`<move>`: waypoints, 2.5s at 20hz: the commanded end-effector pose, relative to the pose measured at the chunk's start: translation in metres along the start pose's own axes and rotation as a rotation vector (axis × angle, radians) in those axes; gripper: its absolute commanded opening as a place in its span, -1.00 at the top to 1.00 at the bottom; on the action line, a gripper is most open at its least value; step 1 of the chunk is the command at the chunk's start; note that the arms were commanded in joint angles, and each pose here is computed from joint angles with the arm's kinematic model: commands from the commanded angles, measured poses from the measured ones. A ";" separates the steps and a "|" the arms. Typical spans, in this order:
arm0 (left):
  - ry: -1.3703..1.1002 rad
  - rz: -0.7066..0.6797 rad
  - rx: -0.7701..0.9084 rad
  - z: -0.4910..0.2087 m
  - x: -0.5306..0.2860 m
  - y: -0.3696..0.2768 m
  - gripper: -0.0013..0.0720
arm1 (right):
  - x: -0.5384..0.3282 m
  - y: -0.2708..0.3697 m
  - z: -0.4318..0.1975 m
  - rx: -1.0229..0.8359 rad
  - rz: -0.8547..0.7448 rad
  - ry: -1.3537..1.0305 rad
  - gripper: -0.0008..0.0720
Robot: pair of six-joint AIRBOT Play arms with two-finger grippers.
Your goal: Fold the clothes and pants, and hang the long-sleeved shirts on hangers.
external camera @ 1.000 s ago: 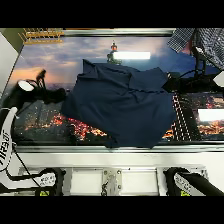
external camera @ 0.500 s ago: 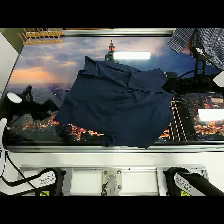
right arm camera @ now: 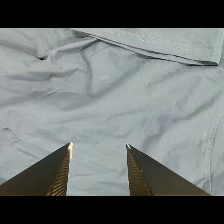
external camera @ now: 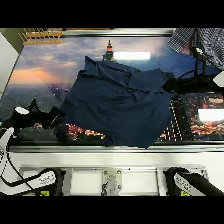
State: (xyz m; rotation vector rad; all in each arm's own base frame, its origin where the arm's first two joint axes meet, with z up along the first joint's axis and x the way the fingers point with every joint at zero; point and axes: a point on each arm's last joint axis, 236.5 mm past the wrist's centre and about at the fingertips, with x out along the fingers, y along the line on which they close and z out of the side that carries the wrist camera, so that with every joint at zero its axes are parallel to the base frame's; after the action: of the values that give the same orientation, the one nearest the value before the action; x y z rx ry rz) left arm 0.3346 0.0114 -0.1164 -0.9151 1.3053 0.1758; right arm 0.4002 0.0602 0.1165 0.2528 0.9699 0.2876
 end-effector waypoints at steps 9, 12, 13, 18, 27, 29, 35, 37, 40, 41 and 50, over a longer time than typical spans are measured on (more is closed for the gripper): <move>-0.096 -0.045 0.106 0.009 0.014 -0.045 0.94 | 0.008 -0.009 -0.027 0.011 -0.017 0.085 -0.04; -0.106 -0.013 0.188 0.005 -0.002 -0.042 0.94 | 0.010 -0.042 -0.096 0.072 -0.093 0.271 -0.04; -0.119 -0.002 0.218 0.003 -0.009 -0.041 0.94 | 0.011 -0.049 -0.122 0.149 -0.102 0.325 -0.04; -0.138 0.004 0.246 -0.021 -0.022 -0.030 0.94 | 0.037 -0.024 -0.253 0.508 0.002 0.582 -0.65; -0.128 0.003 0.247 -0.028 -0.024 -0.028 0.95 | 0.065 0.016 -0.317 0.504 0.023 0.677 -0.61; -0.128 0.003 0.247 -0.028 -0.024 -0.028 0.94 | 0.062 0.001 -0.323 0.470 -0.043 0.694 -0.61; -0.130 0.003 0.247 -0.027 -0.024 -0.028 0.94 | 0.077 -0.003 -0.313 0.427 -0.056 0.616 -0.61; -0.130 0.003 0.247 -0.027 -0.024 -0.028 0.94 | 0.084 0.009 -0.311 0.416 -0.031 0.601 -0.61; -0.130 0.002 0.247 -0.027 -0.024 -0.028 0.94 | 0.094 0.015 -0.298 0.421 -0.010 0.536 -0.61; -0.129 0.003 0.247 -0.028 -0.024 -0.028 0.94 | 0.095 0.016 -0.294 0.426 -0.007 0.520 -0.36; -0.409 -0.164 0.433 0.024 -0.145 -0.138 0.94 | 0.023 0.008 -0.108 -0.063 -0.137 0.130 0.93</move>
State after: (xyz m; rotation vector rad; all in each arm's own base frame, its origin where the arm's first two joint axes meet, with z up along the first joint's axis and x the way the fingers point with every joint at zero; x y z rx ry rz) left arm 0.3644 -0.0120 -0.0070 -0.6295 1.0203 0.0039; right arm 0.2773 0.1152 -0.0329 0.3253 1.2934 0.2393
